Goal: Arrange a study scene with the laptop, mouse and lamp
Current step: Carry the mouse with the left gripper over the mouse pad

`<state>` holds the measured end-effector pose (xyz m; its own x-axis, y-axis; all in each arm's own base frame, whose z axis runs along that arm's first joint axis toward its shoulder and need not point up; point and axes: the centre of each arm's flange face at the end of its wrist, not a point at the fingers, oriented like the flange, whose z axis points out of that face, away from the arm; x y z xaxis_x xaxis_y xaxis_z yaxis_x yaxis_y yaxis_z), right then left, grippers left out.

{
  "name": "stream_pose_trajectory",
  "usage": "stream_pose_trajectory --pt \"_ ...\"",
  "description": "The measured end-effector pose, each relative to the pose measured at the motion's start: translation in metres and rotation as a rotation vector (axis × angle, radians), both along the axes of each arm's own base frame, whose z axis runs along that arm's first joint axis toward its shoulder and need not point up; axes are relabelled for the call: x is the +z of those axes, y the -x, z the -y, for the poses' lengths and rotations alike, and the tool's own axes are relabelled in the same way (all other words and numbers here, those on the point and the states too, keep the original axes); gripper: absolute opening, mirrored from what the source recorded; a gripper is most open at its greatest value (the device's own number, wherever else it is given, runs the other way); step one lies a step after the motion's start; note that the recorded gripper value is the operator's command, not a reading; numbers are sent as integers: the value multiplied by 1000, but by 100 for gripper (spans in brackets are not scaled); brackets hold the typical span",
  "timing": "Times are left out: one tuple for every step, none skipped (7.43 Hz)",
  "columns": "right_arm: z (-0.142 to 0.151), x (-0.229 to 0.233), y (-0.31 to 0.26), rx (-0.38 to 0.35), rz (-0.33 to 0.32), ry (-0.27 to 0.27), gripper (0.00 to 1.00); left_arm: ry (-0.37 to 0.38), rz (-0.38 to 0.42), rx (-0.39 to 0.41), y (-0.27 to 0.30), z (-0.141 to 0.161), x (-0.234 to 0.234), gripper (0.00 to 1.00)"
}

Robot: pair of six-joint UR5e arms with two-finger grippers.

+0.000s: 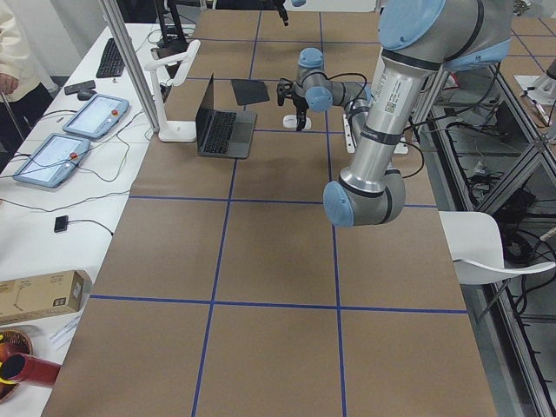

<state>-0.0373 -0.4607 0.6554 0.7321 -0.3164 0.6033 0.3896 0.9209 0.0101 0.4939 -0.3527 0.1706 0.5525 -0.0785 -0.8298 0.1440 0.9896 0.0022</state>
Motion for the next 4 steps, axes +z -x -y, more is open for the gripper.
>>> stream_pose_trajectory --pt "1 -2 -1 7 3 1 100 1 4 -18 -17 9 -12 0" --pt "3 -4 -1 16 3 2 100 -2 5 -36 -35 19 -27 0" --pt "4 -6 0 24 1 4 100 -3 1 -57 -54 30 -49 0" --pt "5 -6 0 29 -1 6 100 -1 -2 -78 -76 41 -71 0"
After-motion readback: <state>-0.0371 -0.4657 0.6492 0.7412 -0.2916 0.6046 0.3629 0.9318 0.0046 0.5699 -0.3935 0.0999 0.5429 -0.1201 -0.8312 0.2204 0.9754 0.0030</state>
